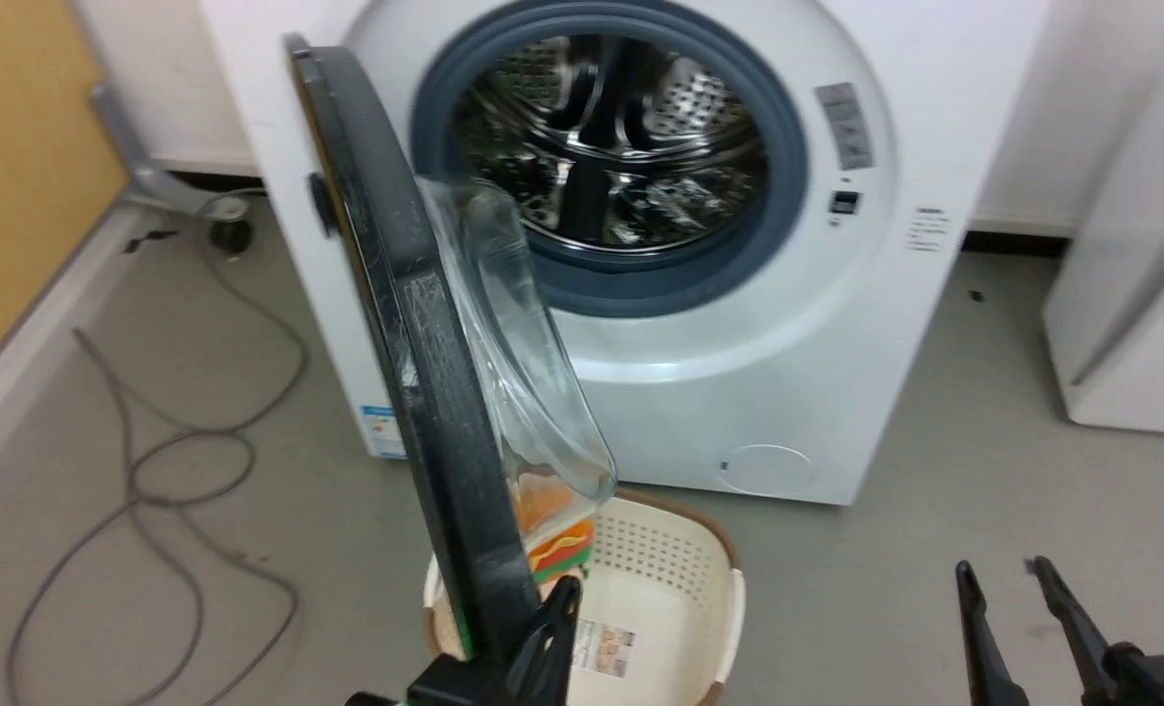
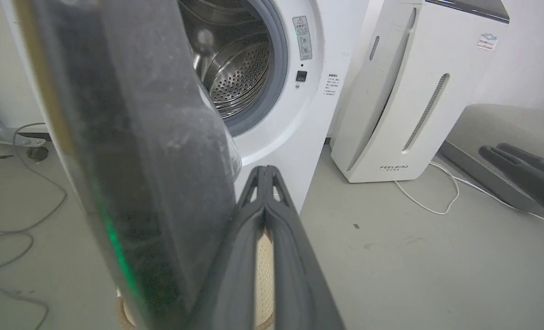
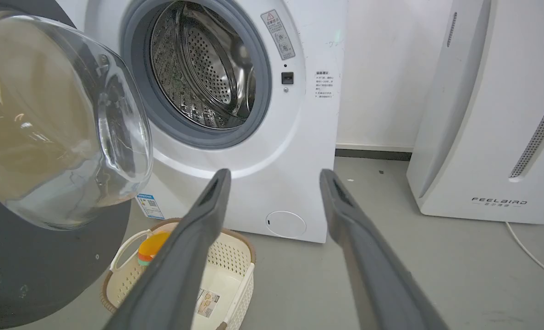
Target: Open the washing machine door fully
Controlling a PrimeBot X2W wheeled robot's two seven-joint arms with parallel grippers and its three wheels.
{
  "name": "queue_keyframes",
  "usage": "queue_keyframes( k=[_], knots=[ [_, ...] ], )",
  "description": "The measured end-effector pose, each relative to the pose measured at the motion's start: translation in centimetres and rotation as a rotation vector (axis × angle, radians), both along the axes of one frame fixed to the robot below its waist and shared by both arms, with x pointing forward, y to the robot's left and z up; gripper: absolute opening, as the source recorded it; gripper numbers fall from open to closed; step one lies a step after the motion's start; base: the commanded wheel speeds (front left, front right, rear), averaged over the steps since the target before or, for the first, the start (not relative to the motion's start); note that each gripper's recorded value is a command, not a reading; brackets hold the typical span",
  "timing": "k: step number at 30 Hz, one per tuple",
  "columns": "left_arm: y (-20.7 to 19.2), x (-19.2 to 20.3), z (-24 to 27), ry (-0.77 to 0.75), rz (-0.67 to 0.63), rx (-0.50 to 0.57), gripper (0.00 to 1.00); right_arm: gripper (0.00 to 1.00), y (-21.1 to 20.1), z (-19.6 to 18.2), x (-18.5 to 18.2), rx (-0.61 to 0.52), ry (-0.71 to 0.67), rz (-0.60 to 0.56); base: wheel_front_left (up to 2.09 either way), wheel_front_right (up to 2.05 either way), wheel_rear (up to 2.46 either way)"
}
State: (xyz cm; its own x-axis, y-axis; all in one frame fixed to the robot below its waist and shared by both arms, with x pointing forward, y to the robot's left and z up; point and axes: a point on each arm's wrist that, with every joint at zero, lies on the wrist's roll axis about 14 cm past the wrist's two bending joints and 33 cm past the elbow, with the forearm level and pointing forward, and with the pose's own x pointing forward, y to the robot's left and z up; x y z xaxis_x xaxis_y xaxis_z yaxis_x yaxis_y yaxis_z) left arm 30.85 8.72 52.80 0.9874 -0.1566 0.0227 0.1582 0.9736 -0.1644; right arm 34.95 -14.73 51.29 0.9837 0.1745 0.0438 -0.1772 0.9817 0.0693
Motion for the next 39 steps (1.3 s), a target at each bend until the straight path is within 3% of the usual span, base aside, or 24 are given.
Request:
queue_keyframes(
  k=[11, 23, 39],
  knots=[
    [9.6, -2.5, -1.4, 0.038, 0.327, -0.035, 0.0, 1.0, 3.7, 1.2, 2.1, -0.066, -0.031, 0.121, 0.0, 0.0, 0.0],
    [21.6, -3.7, -1.7, -0.002, 0.63, 0.044, 0.0, 1.0, 5.8, 1.2, 2.7, -0.069, -0.011, 0.181, 0.0, 0.0, 0.0],
    [32.4, -2.6, 0.0, -0.02, 0.789, 0.113, 0.0, 1.0, 4.2, 1.1, 2.3, -0.08, 0.019, 0.136, 0.0, 0.0, 0.0]
  ],
)
